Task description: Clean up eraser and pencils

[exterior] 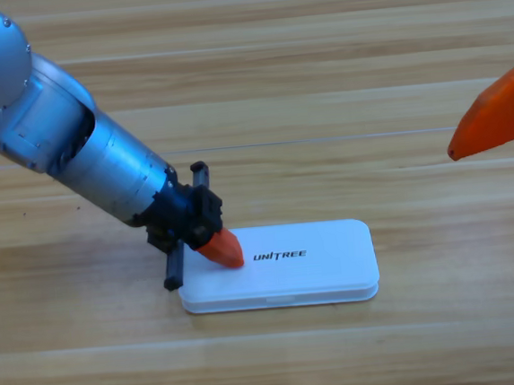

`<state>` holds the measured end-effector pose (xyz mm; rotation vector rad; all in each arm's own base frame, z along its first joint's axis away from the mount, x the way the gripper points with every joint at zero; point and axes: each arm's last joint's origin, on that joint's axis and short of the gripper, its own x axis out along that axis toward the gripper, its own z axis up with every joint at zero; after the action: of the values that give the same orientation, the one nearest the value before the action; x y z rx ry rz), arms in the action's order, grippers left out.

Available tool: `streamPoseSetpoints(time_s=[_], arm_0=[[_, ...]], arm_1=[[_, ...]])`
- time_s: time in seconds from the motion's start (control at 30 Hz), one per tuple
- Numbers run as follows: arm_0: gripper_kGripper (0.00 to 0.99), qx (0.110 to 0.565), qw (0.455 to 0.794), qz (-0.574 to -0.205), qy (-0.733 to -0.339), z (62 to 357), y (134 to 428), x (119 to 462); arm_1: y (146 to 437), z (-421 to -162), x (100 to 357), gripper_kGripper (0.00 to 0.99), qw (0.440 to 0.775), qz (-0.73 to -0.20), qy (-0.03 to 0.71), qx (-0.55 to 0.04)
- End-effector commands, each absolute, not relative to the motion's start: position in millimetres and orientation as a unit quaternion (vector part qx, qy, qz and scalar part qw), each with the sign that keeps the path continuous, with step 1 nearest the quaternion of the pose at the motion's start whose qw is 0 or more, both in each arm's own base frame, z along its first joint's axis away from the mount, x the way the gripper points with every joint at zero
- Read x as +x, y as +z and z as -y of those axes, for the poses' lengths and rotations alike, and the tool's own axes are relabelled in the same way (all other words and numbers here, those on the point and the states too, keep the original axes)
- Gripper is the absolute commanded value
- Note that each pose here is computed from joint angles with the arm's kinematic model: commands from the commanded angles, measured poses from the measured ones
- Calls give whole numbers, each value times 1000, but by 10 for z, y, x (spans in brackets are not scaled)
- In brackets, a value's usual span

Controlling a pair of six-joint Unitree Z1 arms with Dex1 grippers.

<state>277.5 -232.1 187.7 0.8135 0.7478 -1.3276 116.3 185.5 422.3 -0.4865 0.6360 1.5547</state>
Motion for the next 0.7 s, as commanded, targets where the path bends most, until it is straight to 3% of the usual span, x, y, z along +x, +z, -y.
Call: streamPoseSetpoints(time_s=[0.03, 0.13, 0.23, 0.3, 0.47, 0.7], arm_0=[[0, 370, 624, -355, -590, 2387, 1741, 2610], [738, 376, 633, -341, -585, 2332, 1949, 2554], [943, 378, 647, -321, -579, 2272, 2175, 2487], [990, 378, 658, -305, -576, 2218, 2350, 2423], [990, 360, 697, -264, -561, 2033, 2945, 2203], [990, 348, 685, -224, -599, 2224, 3651, 1757]], arm_1=[[4163, -1890, 1124, 931, 629, -284, 692, -211], [4153, -1901, 1132, 931, 628, -286, 693, -211], [4153, -1901, 1133, 931, 628, -286, 692, -211], [4153, -1903, 1130, 931, 628, -286, 693, -211], [4150, -1906, 1133, 931, 627, -286, 692, -212], [4139, -1920, 1138, 931, 626, -288, 693, -212]])
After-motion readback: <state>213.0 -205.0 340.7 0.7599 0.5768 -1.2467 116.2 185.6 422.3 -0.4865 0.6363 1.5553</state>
